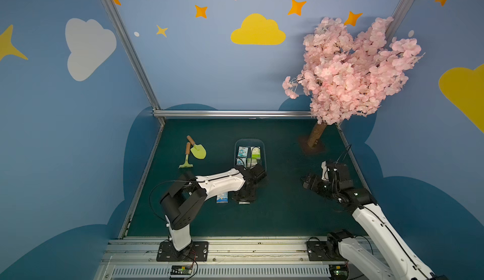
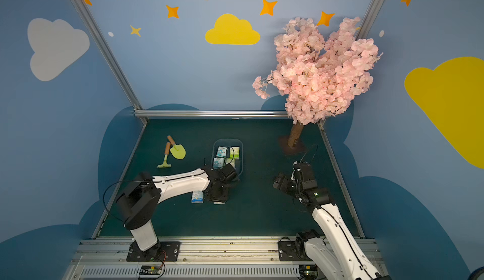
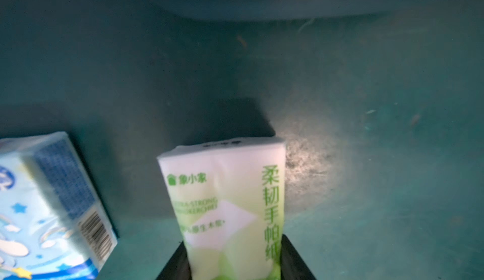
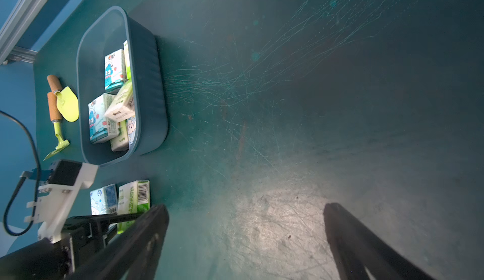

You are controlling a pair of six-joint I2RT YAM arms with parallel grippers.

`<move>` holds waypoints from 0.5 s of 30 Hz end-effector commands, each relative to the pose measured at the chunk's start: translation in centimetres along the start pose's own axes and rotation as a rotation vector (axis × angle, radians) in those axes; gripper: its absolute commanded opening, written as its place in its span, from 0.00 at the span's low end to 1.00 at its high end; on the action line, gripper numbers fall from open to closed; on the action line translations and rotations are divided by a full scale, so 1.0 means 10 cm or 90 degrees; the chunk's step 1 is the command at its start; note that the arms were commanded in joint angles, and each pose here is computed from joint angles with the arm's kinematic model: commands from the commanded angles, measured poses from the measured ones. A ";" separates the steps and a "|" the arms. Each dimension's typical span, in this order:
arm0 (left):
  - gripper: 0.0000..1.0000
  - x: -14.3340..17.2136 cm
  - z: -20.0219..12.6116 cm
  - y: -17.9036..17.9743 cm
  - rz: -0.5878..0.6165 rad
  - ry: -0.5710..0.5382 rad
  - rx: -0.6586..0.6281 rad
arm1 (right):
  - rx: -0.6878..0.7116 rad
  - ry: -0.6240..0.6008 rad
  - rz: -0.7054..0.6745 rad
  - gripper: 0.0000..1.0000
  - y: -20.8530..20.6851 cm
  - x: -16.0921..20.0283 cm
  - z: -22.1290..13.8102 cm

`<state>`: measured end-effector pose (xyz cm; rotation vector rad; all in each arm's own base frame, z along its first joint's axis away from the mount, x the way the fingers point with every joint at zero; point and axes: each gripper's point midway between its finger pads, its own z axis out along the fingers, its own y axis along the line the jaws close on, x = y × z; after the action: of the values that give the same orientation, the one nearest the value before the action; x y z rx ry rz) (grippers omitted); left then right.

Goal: Take the pocket tissues out of the storage box
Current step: Place the pocket tissues at the center of the board.

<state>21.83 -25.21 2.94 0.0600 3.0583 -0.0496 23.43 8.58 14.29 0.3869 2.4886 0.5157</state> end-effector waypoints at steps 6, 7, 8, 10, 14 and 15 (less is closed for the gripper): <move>0.56 -0.02 0.02 0.00 0.013 0.001 -0.012 | 0.014 -0.003 -0.013 0.98 -0.06 0.02 -0.05; 0.57 -0.01 0.01 0.00 0.013 0.001 -0.011 | 0.015 -0.001 -0.017 0.98 -0.06 0.02 -0.05; 0.58 -0.01 0.01 0.00 0.013 0.001 -0.011 | 0.015 0.000 -0.020 0.98 -0.06 0.02 -0.06; 0.61 0.00 -0.02 0.01 0.014 -0.001 -0.009 | 0.015 0.002 -0.025 0.98 -0.05 0.01 -0.06; 0.65 0.00 -0.11 0.01 0.011 -0.008 0.000 | 0.013 0.006 -0.032 0.98 -0.02 0.00 -0.08; 0.66 0.00 -0.13 0.01 0.010 -0.010 0.003 | 0.014 0.007 -0.033 0.98 -0.02 -0.01 -0.08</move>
<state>21.98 -25.40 3.01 0.0703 3.0562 -0.0530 22.96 8.35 14.12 0.3494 2.5076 0.4883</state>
